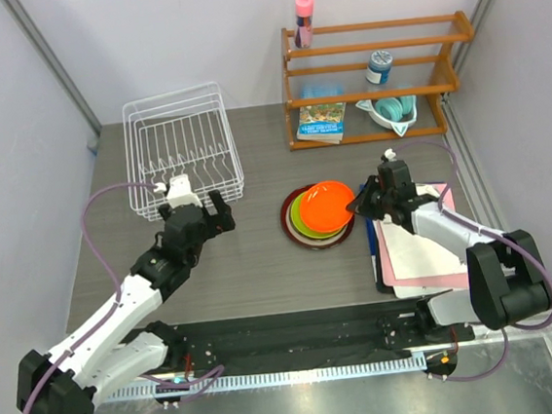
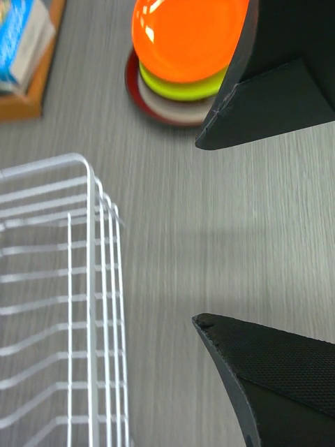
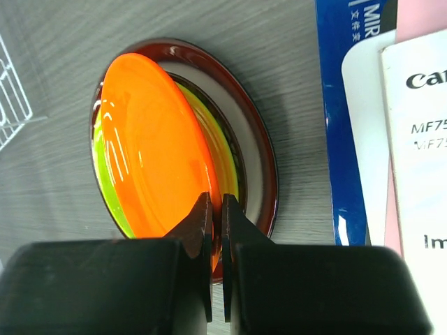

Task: Unload the plates from the dish rack

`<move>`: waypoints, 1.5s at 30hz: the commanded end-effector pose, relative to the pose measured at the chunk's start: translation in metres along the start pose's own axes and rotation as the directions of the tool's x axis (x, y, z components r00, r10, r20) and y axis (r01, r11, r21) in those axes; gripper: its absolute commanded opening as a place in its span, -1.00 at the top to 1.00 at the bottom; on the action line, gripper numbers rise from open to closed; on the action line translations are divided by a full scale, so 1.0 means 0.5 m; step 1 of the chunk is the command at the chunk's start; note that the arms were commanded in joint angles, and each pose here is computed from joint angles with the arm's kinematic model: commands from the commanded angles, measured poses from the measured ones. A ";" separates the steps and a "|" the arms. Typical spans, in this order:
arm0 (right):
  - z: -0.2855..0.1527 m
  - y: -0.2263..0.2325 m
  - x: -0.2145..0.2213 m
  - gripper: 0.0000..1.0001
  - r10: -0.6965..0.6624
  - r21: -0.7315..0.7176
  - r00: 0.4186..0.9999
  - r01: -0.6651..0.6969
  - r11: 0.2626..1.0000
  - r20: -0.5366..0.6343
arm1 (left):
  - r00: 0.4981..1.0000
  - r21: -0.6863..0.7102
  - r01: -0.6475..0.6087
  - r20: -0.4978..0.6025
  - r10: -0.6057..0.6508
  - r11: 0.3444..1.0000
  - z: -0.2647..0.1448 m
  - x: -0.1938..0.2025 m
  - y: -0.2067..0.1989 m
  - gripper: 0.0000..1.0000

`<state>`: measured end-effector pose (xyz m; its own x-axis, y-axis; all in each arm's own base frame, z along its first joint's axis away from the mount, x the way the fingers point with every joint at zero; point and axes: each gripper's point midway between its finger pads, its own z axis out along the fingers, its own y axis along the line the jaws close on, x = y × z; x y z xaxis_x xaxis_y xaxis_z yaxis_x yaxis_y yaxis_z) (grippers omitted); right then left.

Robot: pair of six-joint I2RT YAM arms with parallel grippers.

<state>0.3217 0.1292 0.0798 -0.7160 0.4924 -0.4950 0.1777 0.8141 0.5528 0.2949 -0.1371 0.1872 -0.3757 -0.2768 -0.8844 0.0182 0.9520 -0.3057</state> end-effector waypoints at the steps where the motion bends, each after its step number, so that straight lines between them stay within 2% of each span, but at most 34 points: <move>1: 0.012 0.023 -0.012 0.98 -0.021 -0.063 1.000 0.021 0.998 0.010 | 0.997 -0.187 -0.078 0.012 0.082 0.979 -0.006 0.003 0.080 -0.99; 5: 0.024 0.027 -0.001 0.96 -0.014 -0.082 1.000 0.012 0.997 -0.025 | 0.995 -0.230 -0.095 0.013 0.101 0.968 -0.009 0.008 0.101 -0.99; 7: 0.026 0.027 0.007 0.86 -0.015 -0.088 0.999 0.011 0.996 -0.043 | 0.994 -0.241 -0.102 0.013 0.108 0.965 -0.011 0.010 0.108 -0.99; 11: 0.024 0.034 0.004 0.11 -0.031 -0.104 0.999 0.026 0.994 -0.042 | 0.993 -0.262 -0.108 0.023 0.118 0.959 -0.015 0.005 0.117 -0.99; 12: 0.022 0.034 0.000 -0.19 -0.036 -0.103 0.999 0.033 0.994 -0.035 | 0.992 -0.269 -0.108 0.028 0.120 0.957 -0.017 0.001 0.119 -0.99; 14: 0.018 0.036 -0.004 -0.35 -0.050 -0.102 0.998 0.047 0.994 -0.027 | 0.991 -0.291 -0.114 0.036 0.130 0.950 -0.018 -0.003 0.127 -0.99; 15: 0.012 0.034 -0.008 -0.58 -0.066 -0.089 0.998 0.064 0.994 -0.024 | 0.989 -0.311 -0.117 0.047 0.138 0.943 -0.020 -0.009 0.134 -0.99; 19: -0.012 0.043 -0.031 -0.85 -0.120 -0.080 0.993 0.120 0.989 0.011 | 0.983 -0.367 -0.147 0.052 0.178 0.919 -0.020 -0.009 0.157 -0.99; 21: -0.026 0.042 -0.043 -0.90 -0.147 -0.065 0.988 0.149 0.987 0.035 | 0.981 -0.386 -0.148 0.063 0.186 0.910 -0.018 -0.007 0.166 -0.99; 24: -0.054 0.024 -0.080 -0.99 -0.191 0.009 0.972 0.191 0.981 0.136 | 0.980 -0.389 -0.124 0.097 0.175 0.913 -0.006 -0.012 0.166 -0.99; 25: -0.070 0.024 -0.094 -1.00 -0.215 0.027 0.960 0.213 0.977 0.177 | 0.982 -0.351 -0.131 0.083 0.171 0.927 0.002 -0.006 0.152 -0.99; 26: -0.078 -0.003 -0.119 -0.99 -0.224 0.112 0.947 0.203 0.973 0.231 | 0.982 -0.342 -0.144 0.070 0.178 0.929 0.010 0.000 0.147 -0.99; 28: -0.096 -0.027 -0.132 -0.99 -0.252 0.179 0.929 0.209 0.961 0.270 | 0.983 -0.332 -0.136 0.069 0.168 0.933 0.020 -0.009 0.132 -0.99; 32: -0.142 -0.073 -0.171 -0.99 -0.330 0.321 0.867 0.213 0.923 0.374 | 0.981 -0.378 -0.186 -0.017 0.194 0.907 0.033 -0.009 0.130 -0.99; 35: -0.158 -0.096 -0.186 -0.99 -0.357 0.375 0.830 0.197 0.906 0.428 | 0.980 -0.389 -0.191 -0.021 0.198 0.901 0.036 -0.016 0.126 -0.99; 36: -0.167 -0.102 -0.200 -0.99 -0.361 0.398 0.807 0.173 0.901 0.467 | 0.981 -0.384 -0.183 -0.011 0.193 0.905 0.033 -0.019 0.125 -0.99; 41: -0.158 -0.151 -0.189 -0.99 -0.378 0.456 0.780 0.135 0.880 0.499 | 0.983 -0.342 -0.143 0.058 0.173 0.929 0.020 -0.039 0.117 -0.99; 45: -0.158 -0.178 -0.198 -0.99 -0.390 0.481 0.720 0.089 0.872 0.574 | 0.979 -0.336 -0.134 0.102 0.177 0.932 0.002 -0.049 0.126 -0.99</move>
<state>0.3140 0.0060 0.1145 -0.3706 0.2339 -0.8989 0.3275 0.9385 0.1093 0.3064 -0.0763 0.1702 -0.3574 -0.0872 -0.9299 -0.2335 0.9724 -0.0014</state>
